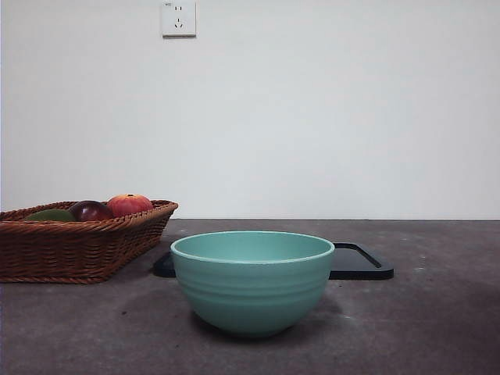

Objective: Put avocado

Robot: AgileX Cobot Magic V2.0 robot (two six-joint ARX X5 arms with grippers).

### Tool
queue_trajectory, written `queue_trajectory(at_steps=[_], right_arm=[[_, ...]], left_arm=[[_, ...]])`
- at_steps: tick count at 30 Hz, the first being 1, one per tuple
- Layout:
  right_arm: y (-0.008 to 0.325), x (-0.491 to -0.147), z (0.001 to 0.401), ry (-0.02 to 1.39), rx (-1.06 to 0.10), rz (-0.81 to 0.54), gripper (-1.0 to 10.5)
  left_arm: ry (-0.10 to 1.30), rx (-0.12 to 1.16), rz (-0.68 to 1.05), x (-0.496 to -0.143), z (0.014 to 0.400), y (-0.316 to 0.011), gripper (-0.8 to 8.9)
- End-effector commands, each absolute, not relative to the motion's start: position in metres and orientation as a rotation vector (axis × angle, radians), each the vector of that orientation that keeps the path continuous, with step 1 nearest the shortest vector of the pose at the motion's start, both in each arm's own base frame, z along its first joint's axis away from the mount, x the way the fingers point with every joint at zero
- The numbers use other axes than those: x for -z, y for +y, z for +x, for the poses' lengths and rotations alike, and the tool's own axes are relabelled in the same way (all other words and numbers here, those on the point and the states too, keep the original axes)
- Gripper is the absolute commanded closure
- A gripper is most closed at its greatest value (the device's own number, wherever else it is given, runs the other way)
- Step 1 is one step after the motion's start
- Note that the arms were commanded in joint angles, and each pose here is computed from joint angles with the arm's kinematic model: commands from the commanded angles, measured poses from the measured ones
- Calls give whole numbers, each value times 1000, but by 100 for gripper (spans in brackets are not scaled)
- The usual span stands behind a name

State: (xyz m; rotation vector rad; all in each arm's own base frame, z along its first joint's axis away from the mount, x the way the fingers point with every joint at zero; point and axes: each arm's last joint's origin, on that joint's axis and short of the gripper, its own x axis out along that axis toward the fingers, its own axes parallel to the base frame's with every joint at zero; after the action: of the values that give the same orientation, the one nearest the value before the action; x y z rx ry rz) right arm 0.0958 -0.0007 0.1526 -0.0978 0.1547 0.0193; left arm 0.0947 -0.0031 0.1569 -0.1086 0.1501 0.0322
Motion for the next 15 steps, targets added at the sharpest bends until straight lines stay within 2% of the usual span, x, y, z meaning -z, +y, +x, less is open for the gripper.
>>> queue_trajectory(at_steps=[1, 7, 11, 15], right_arm=[[-1, -152, 96, 144, -20, -102, 929], [-1, -156, 97, 108, -22, -79, 929], [1, -159, 97, 78, -83, 92, 929], [3, -164, 97, 41, -121, 188, 930]], left_arm=[[166, -48, -168, -150, 96, -3, 794], [164, -48, -173, -150, 96, -3, 796], [151, -45, -173, -151, 96, -3, 797], [128, -33, -188, -154, 96, -3, 797]])
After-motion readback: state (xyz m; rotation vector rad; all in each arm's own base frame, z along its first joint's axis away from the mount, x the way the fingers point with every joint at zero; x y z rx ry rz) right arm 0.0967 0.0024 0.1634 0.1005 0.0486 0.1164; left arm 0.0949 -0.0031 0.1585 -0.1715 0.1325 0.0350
